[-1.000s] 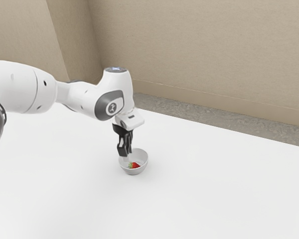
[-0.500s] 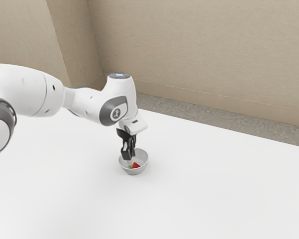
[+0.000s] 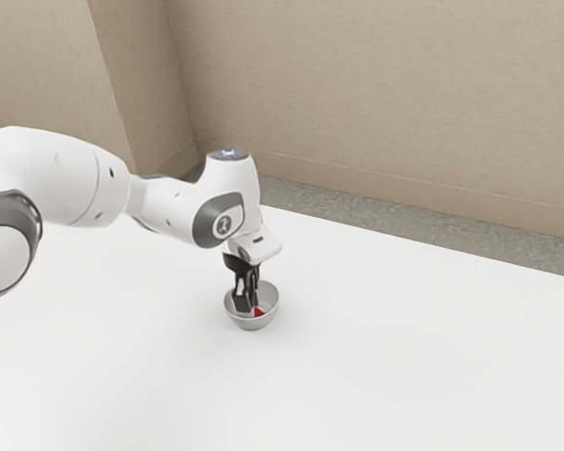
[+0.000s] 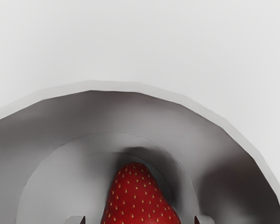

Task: Take strawberry from the bowl

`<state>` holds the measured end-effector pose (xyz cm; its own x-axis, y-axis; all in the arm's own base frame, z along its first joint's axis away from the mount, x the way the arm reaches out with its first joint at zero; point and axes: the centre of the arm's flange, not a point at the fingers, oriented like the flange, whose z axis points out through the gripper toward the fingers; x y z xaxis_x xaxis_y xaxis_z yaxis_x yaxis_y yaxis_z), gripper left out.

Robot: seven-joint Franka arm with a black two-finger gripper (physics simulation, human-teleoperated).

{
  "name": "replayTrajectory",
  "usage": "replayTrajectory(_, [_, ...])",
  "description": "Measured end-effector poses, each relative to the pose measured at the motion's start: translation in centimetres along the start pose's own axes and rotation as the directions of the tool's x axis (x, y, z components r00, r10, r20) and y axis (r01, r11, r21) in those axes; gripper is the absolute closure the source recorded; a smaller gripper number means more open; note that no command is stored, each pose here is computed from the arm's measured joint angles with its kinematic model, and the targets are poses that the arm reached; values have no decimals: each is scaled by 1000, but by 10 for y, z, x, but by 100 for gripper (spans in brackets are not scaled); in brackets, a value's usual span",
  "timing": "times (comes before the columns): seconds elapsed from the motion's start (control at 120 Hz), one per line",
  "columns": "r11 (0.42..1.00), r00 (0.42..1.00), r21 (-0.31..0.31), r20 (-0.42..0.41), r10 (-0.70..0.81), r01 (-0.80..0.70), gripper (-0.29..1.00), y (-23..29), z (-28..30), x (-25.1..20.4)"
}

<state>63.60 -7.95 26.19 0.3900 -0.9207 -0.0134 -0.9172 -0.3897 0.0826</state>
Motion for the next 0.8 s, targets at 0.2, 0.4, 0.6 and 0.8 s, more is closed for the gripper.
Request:
replayTrajectory(0.2, [1000,1000,-3,0,-10,10,47,-1,4,0])
replayTrajectory(0.4, [1000,1000,11,-2,-20,20,66,0,0,2])
replayTrajectory(0.6, [997,999,74,-29,-30,32,73,2,-42,4])
replayTrajectory(0.8, [987,997,162,-77,6,7,74,34,-138,21])
